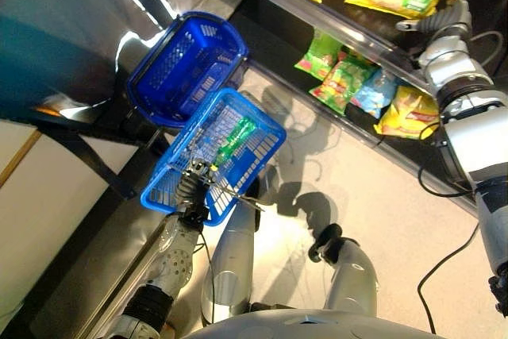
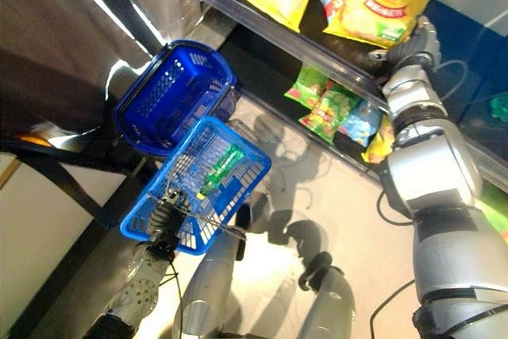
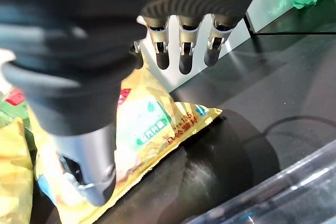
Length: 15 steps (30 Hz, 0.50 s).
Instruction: Pick up the snacks into the basket
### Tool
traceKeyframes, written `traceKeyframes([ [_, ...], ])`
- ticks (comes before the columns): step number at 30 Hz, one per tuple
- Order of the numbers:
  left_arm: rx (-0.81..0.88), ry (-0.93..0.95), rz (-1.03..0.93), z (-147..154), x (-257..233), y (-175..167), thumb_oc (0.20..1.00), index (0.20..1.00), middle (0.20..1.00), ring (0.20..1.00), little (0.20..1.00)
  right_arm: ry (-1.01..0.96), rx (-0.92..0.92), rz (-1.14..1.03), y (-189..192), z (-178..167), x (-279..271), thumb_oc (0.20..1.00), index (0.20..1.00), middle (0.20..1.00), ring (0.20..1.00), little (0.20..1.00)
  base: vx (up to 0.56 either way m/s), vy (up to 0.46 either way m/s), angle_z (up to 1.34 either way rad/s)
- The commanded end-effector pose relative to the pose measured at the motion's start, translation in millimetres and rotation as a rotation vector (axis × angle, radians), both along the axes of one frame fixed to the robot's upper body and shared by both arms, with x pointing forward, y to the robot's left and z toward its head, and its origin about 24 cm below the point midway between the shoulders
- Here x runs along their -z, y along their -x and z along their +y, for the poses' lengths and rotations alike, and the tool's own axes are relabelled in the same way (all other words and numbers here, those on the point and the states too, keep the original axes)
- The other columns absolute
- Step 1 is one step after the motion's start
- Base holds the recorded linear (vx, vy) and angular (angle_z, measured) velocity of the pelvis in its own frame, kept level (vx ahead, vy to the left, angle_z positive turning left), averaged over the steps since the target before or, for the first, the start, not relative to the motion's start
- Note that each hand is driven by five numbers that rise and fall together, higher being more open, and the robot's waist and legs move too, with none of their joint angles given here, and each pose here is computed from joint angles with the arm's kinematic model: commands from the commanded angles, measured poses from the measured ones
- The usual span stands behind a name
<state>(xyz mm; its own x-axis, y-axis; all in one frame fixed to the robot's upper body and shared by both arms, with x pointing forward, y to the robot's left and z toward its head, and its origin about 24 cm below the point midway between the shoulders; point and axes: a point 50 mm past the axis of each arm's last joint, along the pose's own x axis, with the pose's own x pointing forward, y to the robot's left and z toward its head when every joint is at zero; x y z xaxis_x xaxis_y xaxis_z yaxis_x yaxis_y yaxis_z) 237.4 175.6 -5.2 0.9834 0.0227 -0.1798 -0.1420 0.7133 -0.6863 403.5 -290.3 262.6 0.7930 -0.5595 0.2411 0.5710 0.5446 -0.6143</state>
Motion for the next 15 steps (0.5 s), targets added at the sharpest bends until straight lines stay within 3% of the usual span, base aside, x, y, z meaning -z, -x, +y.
traceKeyframes([
  [1,0.081,-0.011,-0.186,-5,-33,6,0.200,0.200,0.200,0.200,0.200,0.062,0.015,-0.126,10,-10,-53,1.000,1.000,1.000,1.000,1.000,0.00,-0.026,0.06],
  [15,0.090,0.014,-0.195,-6,-36,9,0.200,0.200,0.200,0.200,0.200,0.051,0.094,-0.144,26,-39,-67,1.000,1.000,1.000,1.000,1.000,0.00,-0.010,0.07],
])
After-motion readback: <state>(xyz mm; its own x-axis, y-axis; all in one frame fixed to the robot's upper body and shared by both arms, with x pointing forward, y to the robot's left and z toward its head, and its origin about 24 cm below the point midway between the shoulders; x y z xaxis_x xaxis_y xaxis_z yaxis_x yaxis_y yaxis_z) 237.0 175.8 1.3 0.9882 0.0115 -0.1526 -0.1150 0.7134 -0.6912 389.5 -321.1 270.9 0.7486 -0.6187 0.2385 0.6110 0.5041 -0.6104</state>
